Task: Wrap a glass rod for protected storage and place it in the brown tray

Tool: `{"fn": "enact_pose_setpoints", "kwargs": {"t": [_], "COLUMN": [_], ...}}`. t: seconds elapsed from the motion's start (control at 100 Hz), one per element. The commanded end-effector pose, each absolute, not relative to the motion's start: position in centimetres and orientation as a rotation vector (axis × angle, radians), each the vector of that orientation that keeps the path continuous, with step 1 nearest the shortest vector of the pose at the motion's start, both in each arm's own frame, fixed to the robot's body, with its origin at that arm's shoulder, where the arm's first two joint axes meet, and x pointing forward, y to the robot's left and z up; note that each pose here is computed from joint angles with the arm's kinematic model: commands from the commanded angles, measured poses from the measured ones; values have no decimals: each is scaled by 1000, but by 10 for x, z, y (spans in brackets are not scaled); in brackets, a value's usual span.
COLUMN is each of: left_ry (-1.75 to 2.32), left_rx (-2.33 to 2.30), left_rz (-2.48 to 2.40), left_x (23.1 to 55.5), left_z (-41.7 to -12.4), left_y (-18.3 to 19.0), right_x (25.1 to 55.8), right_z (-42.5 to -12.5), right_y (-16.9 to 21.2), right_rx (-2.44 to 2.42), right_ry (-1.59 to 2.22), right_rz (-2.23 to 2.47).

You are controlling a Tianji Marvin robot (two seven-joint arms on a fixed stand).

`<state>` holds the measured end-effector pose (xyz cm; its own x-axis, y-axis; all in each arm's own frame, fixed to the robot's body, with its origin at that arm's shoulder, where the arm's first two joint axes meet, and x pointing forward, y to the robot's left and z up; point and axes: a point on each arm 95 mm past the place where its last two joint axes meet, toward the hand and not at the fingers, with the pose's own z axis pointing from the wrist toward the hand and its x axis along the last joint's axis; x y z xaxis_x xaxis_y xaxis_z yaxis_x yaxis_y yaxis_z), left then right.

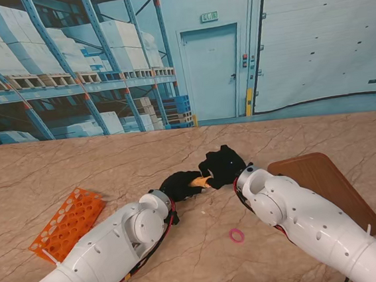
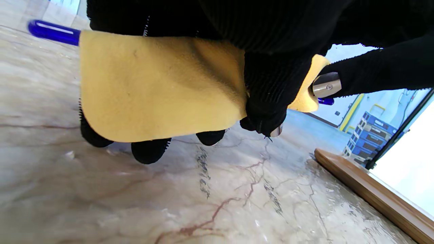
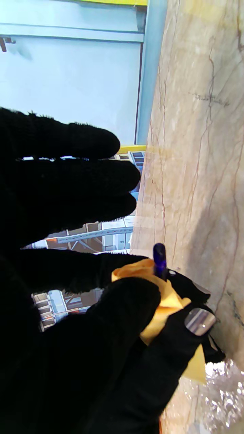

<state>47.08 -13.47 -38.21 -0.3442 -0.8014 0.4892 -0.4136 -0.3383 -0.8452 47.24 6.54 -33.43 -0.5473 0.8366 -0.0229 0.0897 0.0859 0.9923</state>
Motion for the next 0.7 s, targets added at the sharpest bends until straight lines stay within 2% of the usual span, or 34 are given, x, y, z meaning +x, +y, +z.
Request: {"fn": "enact_pose_setpoints", "kwargs": {"t": [0.0,0.69], "left_ry": [1584,1478], "left_rx": [-1597,-1604], "left_rz": [-1727,-1827], "left_x": [463,454], "left_z": [-391,-377], "left_y": [-138,-141], "right_x": [470,463], "right_z": [-332,-328], "right_y": [69,66], "right_rx": [904,949], "right_ry": [1740,1728], "right_rz": [1534,1540]}}
